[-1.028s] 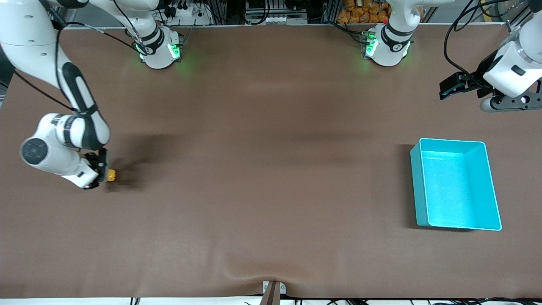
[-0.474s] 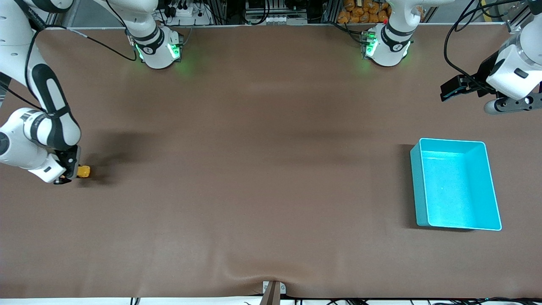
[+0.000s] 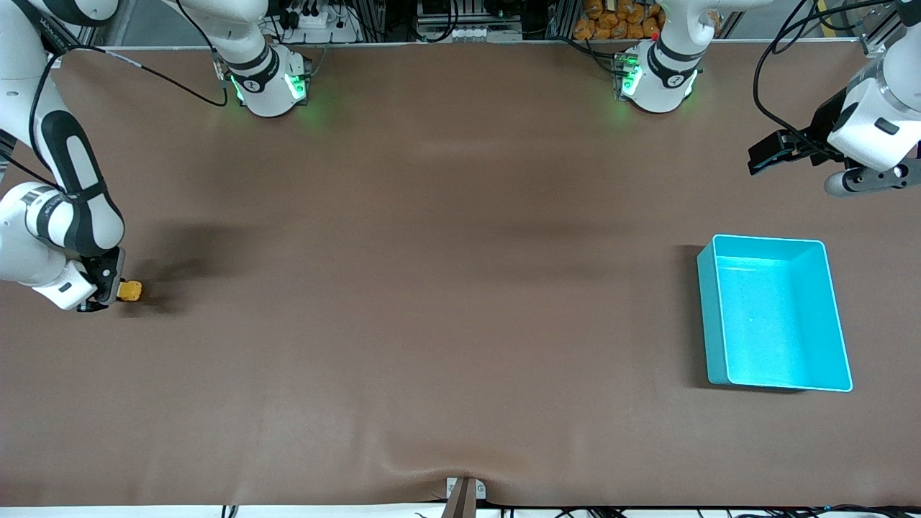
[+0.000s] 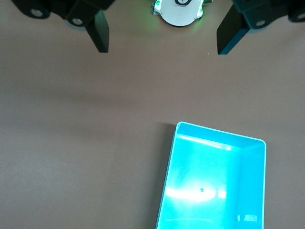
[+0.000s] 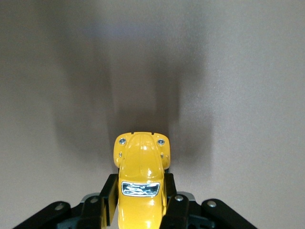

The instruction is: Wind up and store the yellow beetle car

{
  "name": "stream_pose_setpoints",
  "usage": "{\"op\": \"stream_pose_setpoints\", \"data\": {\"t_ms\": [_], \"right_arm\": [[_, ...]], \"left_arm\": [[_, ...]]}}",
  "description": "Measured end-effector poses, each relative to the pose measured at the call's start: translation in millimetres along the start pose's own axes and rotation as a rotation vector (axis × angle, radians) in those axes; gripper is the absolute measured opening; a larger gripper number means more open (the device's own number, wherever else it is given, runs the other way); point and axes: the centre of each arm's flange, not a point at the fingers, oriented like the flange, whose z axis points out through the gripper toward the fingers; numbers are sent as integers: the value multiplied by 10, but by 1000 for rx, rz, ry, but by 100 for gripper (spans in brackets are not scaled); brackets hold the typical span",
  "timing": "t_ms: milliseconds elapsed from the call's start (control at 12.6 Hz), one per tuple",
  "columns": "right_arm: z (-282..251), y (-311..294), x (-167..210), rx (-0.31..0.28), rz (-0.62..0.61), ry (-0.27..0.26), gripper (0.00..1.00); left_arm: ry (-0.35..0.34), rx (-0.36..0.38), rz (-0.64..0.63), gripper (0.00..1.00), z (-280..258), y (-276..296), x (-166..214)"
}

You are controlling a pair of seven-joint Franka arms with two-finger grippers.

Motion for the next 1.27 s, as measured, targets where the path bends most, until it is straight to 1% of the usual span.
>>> {"op": "stream_pose_setpoints", "data": {"t_ms": [316, 395, 474, 553, 712, 791, 870, 1028, 1186, 1265], "right_arm": [[15, 4, -122, 5, 18, 0, 43], [62, -11, -139, 16, 21, 3, 47], [116, -13, -161, 20, 24, 3, 48], [175, -19, -177, 28, 27, 5, 56], [186, 30, -202, 49, 27, 10, 78], [73, 121, -234, 62, 27, 13, 90], [-93, 220, -278, 76, 28, 15, 99], [-404, 364, -374, 93, 35, 15, 100], [-502, 401, -413, 94, 43, 18, 100], [-492, 401, -409, 92, 51, 29, 100]], "left_arm": [[4, -1, 3, 100, 12, 16, 9], [4, 0, 6, 100, 12, 34, 4], [3, 0, 9, 100, 15, 49, 1], [3, 1, 10, 100, 19, 57, -1], [0, 1, 9, 100, 42, 55, 14], [-1, 1, 8, 100, 65, 55, 39], [-3, 1, 5, 100, 93, 46, 71], [-10, 0, -7, 100, 143, -6, 126], [-12, 0, -36, 100, 150, -44, 140], [-16, 1, -56, 100, 171, -38, 149]]}}
